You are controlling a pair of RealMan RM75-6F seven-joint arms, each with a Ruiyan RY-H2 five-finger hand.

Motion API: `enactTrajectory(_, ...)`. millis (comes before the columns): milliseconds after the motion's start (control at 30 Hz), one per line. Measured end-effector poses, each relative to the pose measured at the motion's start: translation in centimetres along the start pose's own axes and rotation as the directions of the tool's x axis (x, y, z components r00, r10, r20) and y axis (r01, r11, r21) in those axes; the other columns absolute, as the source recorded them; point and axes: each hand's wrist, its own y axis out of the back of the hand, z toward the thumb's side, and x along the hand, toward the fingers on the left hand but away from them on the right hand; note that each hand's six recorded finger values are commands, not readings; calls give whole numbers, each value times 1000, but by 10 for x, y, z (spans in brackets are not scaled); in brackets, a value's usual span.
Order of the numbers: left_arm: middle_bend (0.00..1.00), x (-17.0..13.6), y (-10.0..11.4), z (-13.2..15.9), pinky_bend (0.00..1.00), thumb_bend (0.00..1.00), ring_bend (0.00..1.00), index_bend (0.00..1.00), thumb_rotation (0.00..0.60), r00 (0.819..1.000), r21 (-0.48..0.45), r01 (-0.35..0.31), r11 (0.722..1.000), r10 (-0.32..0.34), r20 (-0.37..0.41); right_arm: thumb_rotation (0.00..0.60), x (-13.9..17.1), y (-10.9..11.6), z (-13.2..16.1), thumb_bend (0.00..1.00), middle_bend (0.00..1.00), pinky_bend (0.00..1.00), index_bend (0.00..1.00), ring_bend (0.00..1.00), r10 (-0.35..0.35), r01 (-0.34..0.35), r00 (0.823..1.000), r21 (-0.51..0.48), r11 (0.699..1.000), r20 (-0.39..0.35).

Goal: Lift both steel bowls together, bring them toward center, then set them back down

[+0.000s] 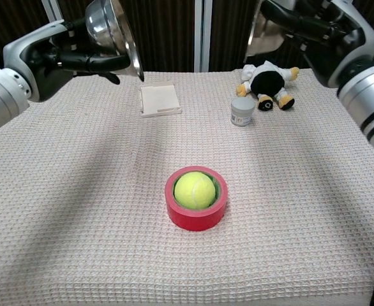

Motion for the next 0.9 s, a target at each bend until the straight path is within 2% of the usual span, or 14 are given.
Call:
enactTrajectory(133, 358, 4, -10, 4, 477, 256, 295, 394, 600, 1000, -22, 7, 1000, -7, 21, 600, -7, -16, -2, 192, 295, 347, 388, 230, 28, -27, 1000, -79, 997, 8)
enactTrajectory(333, 358, 8, -20, 9, 477, 256, 295, 393, 600, 998, 28, 25, 999, -27, 51, 600, -20, -40, -11, 197, 295, 347, 388, 230, 103, -85, 992, -204, 975, 78)
enactTrajectory(533, 361, 14, -20, 11, 477, 257, 295, 393, 600, 996, 157, 20, 987, -34, 88, 600, -33, -65, -20, 204, 297, 348, 388, 230, 187, -144, 969, -250, 958, 159)
enactTrajectory(700, 362, 18, -20, 10, 477, 258, 295, 393, 600, 995, 211, 17, 977, -38, 93, 600, -40, -88, -29, 207, 302, 349, 388, 230, 252, -190, 943, -270, 944, 218)
enactTrajectory(800, 361, 17, -17, 9, 477, 259, 295, 393, 600, 995, 218, 7, 976, -28, 94, 600, -42, -94, -33, 210, 302, 350, 388, 230, 259, -196, 937, -262, 945, 233)
enactTrajectory(900, 361, 16, -13, 8, 477, 259, 295, 393, 600, 995, 209, -5, 978, -15, 95, 600, -43, -92, -34, 218, 303, 351, 388, 230, 247, -183, 941, -267, 946, 232)
